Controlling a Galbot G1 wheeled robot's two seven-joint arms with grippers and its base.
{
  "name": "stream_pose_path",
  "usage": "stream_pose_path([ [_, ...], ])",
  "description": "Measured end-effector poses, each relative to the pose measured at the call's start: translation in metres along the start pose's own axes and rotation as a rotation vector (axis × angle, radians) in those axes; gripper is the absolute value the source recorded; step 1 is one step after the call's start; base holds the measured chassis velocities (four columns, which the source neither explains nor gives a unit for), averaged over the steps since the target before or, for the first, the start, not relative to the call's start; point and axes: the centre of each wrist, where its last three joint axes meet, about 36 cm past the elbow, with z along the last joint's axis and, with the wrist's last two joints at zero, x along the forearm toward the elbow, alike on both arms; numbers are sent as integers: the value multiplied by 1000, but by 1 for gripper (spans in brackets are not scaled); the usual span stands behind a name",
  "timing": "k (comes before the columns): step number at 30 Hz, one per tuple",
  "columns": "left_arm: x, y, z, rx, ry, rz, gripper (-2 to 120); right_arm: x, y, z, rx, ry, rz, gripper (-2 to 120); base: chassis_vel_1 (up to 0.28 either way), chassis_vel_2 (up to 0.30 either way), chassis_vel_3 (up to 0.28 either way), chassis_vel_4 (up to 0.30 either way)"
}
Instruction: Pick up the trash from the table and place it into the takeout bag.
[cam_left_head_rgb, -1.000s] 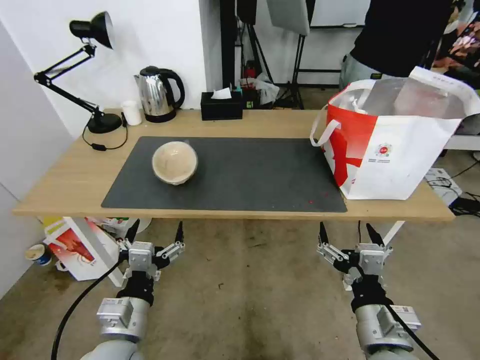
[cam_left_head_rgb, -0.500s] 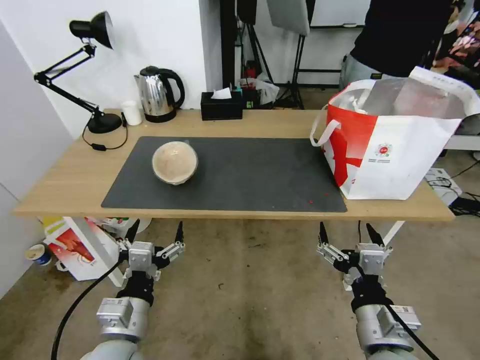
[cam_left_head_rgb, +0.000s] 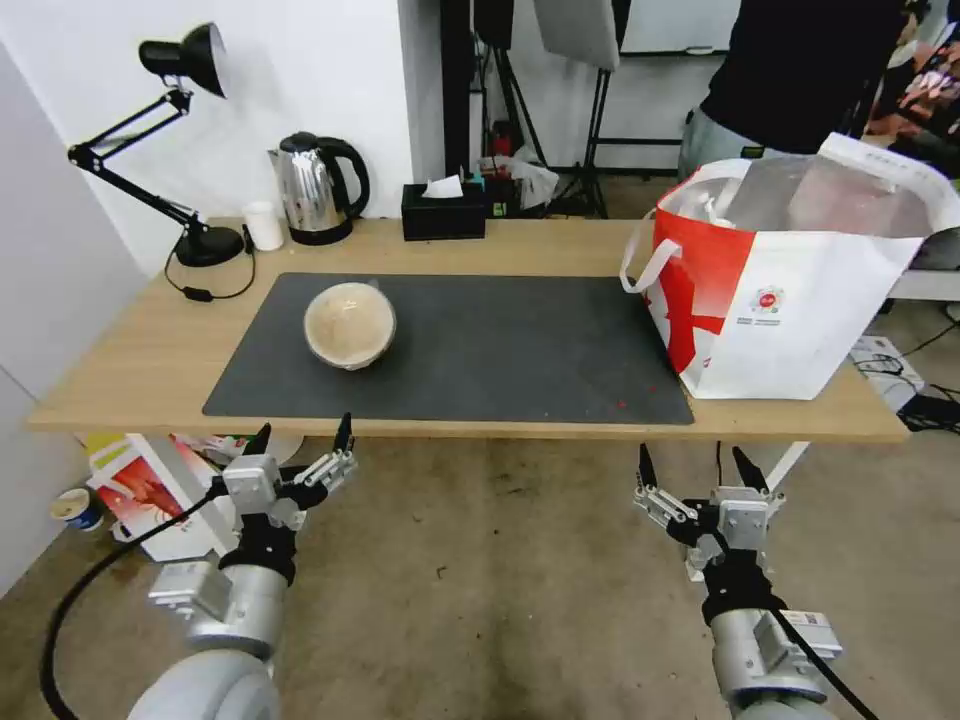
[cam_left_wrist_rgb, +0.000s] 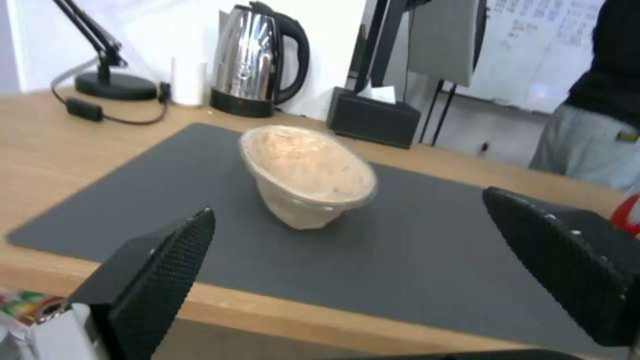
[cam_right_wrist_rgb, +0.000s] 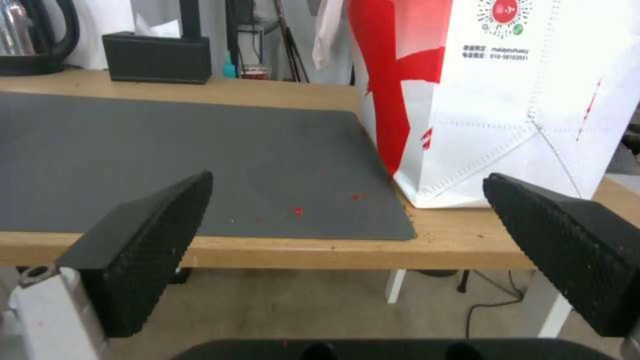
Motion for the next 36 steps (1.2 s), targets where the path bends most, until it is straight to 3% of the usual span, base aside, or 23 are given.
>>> stream_pose_path([
  [9, -7, -4, -24, 207, 32, 49, 100, 0, 0, 0, 0, 0, 0, 100, 0, 0, 0, 0],
  [23, -12, -9, -51, 413, 90, 150, 100, 0, 0, 0, 0, 0, 0, 100, 0, 0, 0, 0],
  [25, -12, -11, -60, 471, 112, 191, 100, 0, 0, 0, 0, 0, 0, 100, 0, 0, 0, 0],
  [36, -13, -12, -63, 502, 124, 208, 100, 0, 0, 0, 0, 0, 0, 100, 0, 0, 0, 0],
])
